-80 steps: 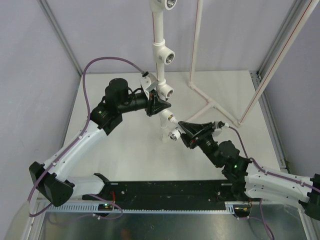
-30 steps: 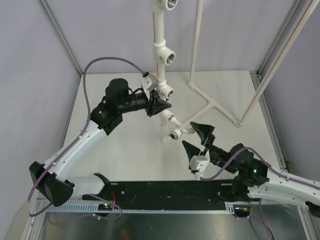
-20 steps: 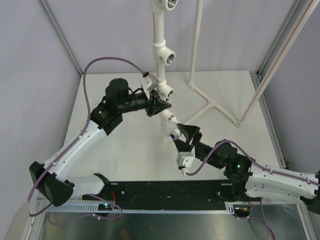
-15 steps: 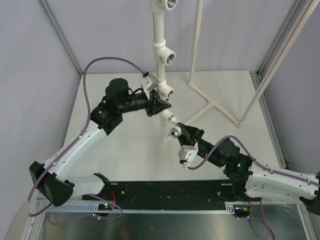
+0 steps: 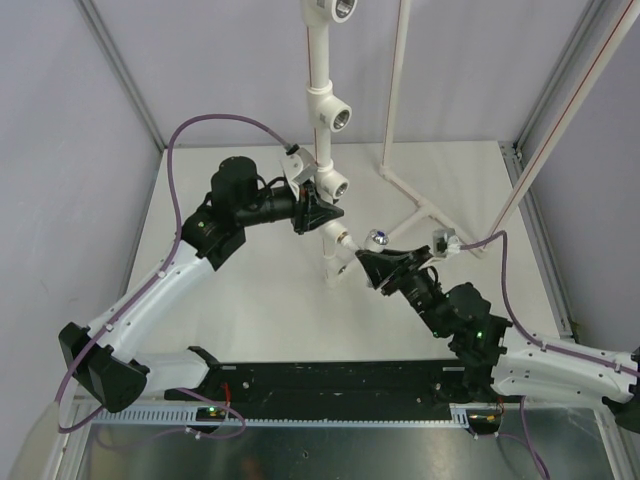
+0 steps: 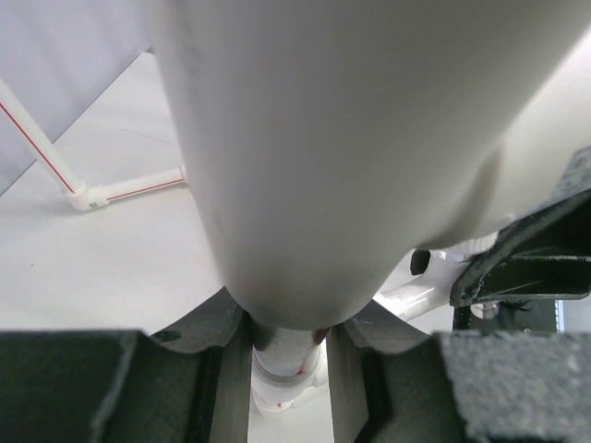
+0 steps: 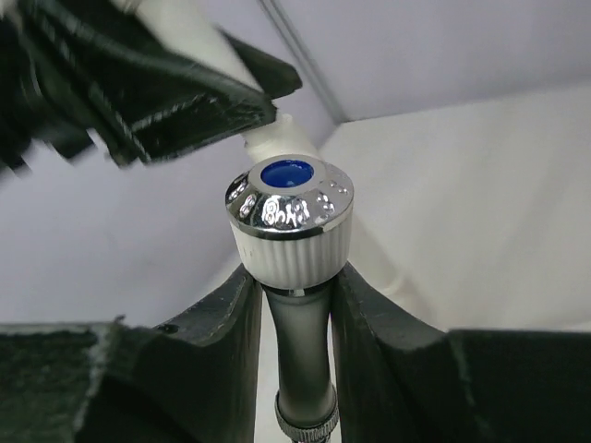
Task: Install the water faucets
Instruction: Screw the water faucet onto the adaptor.
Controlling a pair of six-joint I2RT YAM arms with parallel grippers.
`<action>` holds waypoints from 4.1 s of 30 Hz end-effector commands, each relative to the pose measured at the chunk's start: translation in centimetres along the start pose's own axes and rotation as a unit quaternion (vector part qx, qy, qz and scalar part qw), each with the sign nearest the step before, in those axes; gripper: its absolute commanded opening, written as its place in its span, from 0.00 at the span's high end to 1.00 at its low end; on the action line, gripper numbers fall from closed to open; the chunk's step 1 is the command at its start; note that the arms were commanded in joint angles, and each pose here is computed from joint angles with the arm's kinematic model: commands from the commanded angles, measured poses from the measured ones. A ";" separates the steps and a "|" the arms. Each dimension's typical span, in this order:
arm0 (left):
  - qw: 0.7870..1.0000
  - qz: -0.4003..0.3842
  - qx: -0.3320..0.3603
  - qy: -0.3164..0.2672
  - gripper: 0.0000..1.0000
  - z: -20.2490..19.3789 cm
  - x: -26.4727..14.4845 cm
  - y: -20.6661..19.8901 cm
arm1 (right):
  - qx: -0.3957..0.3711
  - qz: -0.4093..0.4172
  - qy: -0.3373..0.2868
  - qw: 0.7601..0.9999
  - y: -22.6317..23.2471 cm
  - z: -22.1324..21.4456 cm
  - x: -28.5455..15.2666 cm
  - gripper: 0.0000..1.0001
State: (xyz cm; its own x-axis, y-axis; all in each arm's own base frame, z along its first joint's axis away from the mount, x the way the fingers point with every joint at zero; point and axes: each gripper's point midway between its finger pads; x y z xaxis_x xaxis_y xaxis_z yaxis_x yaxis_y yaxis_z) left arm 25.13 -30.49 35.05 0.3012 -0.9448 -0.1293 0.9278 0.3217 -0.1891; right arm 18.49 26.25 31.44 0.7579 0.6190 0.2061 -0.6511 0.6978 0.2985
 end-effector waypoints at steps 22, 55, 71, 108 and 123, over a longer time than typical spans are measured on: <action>0.994 -0.029 -0.085 0.062 0.97 -3.5 0.1 -1.6 | 0.556 -0.031 -0.021 0.831 0.1 2.1 -3.5 0.22; 0.993 -0.034 -0.088 0.064 0.96 -3.6 0.2 -1.7 | -0.675 0.107 -0.049 0.728 -1.4 4.6 -3.7 0.09; 0.994 -0.031 -0.084 0.060 0.96 -3.4 0.0 -1.7 | -0.618 0.149 -0.012 0.772 2.0 0.7 0.1 0.74; 0.994 -0.031 -0.086 0.061 0.95 -3.5 0.1 -1.6 | 0.563 -0.007 -0.101 0.820 -2.5 -1.3 -5.6 0.03; 0.993 -0.035 -0.093 0.066 0.95 -3.7 0.3 -1.6 | -0.204 -0.149 0.130 0.959 -9.2 0.9 -8.5 0.01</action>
State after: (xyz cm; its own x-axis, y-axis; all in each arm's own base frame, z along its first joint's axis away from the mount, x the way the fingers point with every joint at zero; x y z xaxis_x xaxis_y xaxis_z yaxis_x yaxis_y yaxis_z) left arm 25.19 -30.39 35.03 0.2932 -0.9474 -0.1282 0.9317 0.3132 -0.1839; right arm 16.57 15.20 31.52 0.8969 0.4280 0.1108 -0.4029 0.6879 0.6037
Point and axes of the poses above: each gripper's point midway between its finger pads, its own x axis out along the fingers, its own y axis along the line the jaws close on, z = x × y, and after that the axes turned 7 degrees about -x, right-handed
